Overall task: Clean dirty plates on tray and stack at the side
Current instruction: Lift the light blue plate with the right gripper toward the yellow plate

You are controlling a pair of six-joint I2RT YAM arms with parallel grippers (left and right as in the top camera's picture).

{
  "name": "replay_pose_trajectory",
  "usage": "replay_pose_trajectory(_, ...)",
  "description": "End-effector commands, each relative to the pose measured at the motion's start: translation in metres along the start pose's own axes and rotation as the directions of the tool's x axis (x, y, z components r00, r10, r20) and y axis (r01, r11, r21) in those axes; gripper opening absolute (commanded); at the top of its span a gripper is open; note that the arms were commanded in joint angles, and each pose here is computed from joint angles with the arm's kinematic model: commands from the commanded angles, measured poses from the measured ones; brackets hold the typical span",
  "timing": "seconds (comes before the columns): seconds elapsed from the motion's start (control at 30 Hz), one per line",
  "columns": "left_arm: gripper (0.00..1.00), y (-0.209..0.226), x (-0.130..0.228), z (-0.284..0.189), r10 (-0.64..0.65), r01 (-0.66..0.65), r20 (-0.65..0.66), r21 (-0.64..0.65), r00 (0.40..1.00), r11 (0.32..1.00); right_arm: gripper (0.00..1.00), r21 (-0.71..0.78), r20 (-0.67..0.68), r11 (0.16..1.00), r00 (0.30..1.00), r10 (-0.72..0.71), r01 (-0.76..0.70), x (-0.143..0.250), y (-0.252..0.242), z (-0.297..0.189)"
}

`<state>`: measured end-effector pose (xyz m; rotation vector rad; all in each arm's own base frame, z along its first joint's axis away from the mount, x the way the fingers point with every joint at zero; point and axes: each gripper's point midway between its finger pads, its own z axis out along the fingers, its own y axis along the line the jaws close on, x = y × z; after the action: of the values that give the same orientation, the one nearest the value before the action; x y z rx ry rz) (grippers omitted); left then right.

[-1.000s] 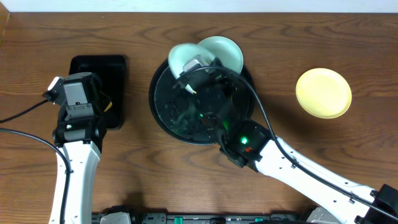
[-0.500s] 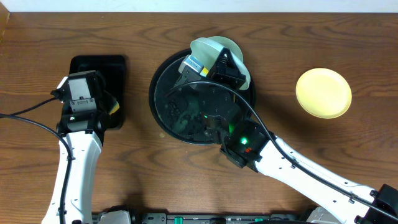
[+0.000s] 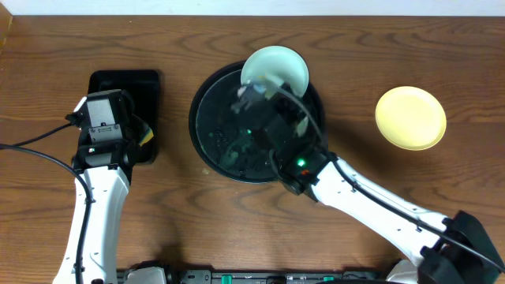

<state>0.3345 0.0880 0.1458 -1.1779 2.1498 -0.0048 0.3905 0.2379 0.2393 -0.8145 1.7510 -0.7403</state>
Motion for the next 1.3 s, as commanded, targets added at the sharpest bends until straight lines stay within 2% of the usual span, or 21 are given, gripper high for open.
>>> replay_pose_trajectory(0.0,0.07,0.003,0.0,0.001,-0.01,0.01,0.001,-0.01,1.0,1.0,0.01,0.095,0.043,0.96,0.965,0.259,-0.262,-0.009,-0.048,-0.013)
replay_pose_trajectory(0.03,0.07,0.003,0.0,0.001,-0.011,0.011,0.001,-0.01,1.0,1.0,0.01,0.019,0.058,0.959,0.958,0.282,-0.283,-0.012,-0.038,-0.014)
replay_pose_trajectory(0.1,0.07,0.003,0.0,0.001,-0.011,0.011,0.001,-0.01,1.0,1.0,0.01,-0.251,0.064,0.951,0.977,0.203,-0.182,-0.013,0.01,-0.016)
replay_pose_trajectory(0.13,0.07,0.003,0.0,0.001,-0.011,0.011,0.001,-0.01,1.0,1.0,0.01,-0.394,0.05,0.91,0.986,0.16,-0.128,-0.004,0.038,-0.019)
replay_pose_trajectory(0.17,0.08,0.003,0.0,0.001,-0.011,0.011,0.001,-0.01,1.0,1.0,0.01,-0.473,0.021,0.873,0.99,0.143,-0.116,0.006,0.054,-0.019)
replay_pose_trajectory(0.2,0.07,0.003,0.0,0.001,-0.011,0.011,0.001,-0.01,1.0,1.0,0.01,-0.492,-0.04,0.855,0.985,0.167,-0.165,0.018,0.057,-0.015)
replay_pose_trajectory(0.27,0.07,0.003,0.0,0.001,-0.011,0.011,0.001,-0.01,1.0,1.0,0.01,-0.42,-0.197,0.825,0.926,0.323,-0.377,0.041,0.045,0.0)
replay_pose_trajectory(0.33,0.07,0.003,0.0,0.001,-0.011,0.011,0.001,-0.01,1.0,1.0,0.01,-0.336,-0.31,0.737,0.807,0.502,-0.587,0.059,0.028,0.015)
replay_pose_trajectory(0.4,0.07,0.003,0.0,0.001,-0.011,0.011,0.0,-0.01,1.0,1.0,0.01,-0.339,-0.37,0.629,0.714,0.594,-0.699,0.067,0.018,0.025)
replay_pose_trajectory(0.6,0.07,0.003,0.0,0.001,-0.011,0.011,0.001,-0.009,1.0,1.0,0.01,-0.522,-0.495,0.272,0.546,0.676,-0.809,0.094,-0.015,0.04)
replay_pose_trajectory(0.73,0.08,0.002,-0.001,0.001,-0.012,0.012,0.004,-0.007,1.0,1.0,0.01,-0.53,-0.505,0.196,0.493,0.709,-0.825,0.126,-0.047,0.049)
replay_pose_trajectory(0.87,0.07,0.002,-0.001,0.001,-0.012,0.012,0.004,-0.007,1.0,1.0,0.01,-0.55,-0.465,0.247,0.538,0.703,-0.798,0.133,-0.053,0.052)
replay_pose_trajectory(1.0,0.08,0.002,-0.001,0.001,-0.012,0.012,0.004,-0.007,1.0,1.0,0.01,-0.451,-0.45,0.371,0.566,0.691,-0.812,0.143,-0.055,0.062)
replay_pose_trajectory(1.17,0.07,0.002,-0.001,0.001,-0.012,0.012,0.004,-0.007,1.0,1.0,0.01,-0.358,-0.316,0.639,0.733,0.603,-0.68,0.127,-0.067,0.058)
replay_pose_trajectory(1.27,0.07,0.002,-0.001,0.001,-0.012,0.012,0.004,-0.007,1.0,1.0,0.01,-0.194,-0.197,0.834,0.854,0.482,-0.516,0.105,-0.087,0.048)
